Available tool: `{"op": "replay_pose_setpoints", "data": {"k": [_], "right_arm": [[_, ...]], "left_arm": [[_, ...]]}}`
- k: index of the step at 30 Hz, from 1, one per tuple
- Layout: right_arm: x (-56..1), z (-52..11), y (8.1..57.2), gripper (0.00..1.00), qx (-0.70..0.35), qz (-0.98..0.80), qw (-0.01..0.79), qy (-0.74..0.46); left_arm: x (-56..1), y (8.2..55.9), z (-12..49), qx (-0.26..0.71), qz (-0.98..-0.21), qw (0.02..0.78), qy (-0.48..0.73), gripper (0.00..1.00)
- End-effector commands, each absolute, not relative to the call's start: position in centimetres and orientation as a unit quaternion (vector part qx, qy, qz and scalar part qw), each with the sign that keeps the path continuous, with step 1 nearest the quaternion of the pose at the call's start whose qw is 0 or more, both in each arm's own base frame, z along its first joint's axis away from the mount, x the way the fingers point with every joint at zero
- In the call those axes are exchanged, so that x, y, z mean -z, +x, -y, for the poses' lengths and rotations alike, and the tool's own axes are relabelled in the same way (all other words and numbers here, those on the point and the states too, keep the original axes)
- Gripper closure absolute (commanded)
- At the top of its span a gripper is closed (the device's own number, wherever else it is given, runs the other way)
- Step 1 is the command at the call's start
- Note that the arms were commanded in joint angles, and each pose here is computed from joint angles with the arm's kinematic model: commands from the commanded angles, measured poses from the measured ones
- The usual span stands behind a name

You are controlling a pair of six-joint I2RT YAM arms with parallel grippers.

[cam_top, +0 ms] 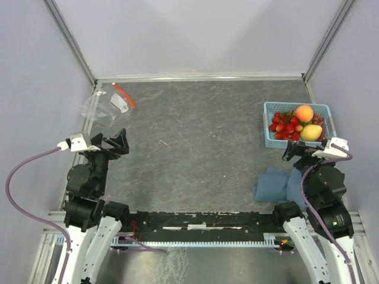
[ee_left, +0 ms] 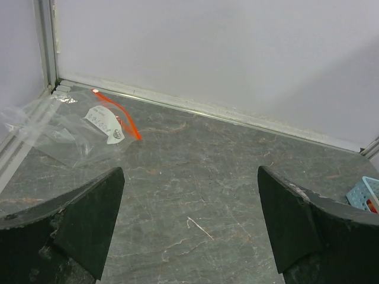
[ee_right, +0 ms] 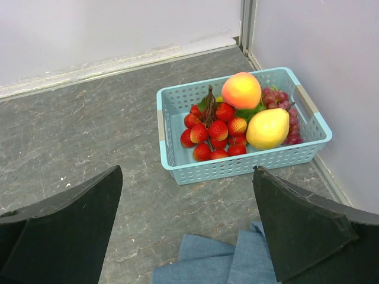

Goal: Place the food in the zip-top bag and seal the zipper
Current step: Pick up the zipper food storage bag at the corner of the board.

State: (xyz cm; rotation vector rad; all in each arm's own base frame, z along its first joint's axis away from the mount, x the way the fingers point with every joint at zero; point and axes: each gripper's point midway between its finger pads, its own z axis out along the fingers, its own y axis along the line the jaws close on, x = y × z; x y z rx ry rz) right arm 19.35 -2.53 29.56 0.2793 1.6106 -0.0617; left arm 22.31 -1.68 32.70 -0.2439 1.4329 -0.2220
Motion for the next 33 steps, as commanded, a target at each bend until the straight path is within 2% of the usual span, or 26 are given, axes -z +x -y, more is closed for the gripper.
{"op": "replay_pose_setpoints", "data": {"k": [1,16,22,28,33], "right_arm": [[-31.1,2.5,19.5,0.01,0.020,-0.698,0.705,0.126],[-31.5,2.6,18.9,0.01,0.014,-0.687,0.715,0.133],[-31.9,2.7,18.0,0.01,0.006,-0.674,0.727,0.133],[-32.6,2.3,17.1,0.01,-0.012,-0.654,0.747,0.121],[-33.0,2.5,16.1,0.01,-0.018,-0.634,0.763,0.123]], "left_arm": [[-34.1,22.3,1.1,0.084,-0.636,0.760,-0.104,0.00],[-32.4,24.6,1.3,0.066,-0.677,0.724,-0.110,0.00],[-30.4,27.6,1.6,0.043,-0.729,0.673,-0.119,0.01],[-26.3,31.7,2.4,0.025,-0.798,0.581,-0.157,0.00],[-23.6,35.2,2.7,0.012,-0.815,0.545,-0.198,0.00]]}}
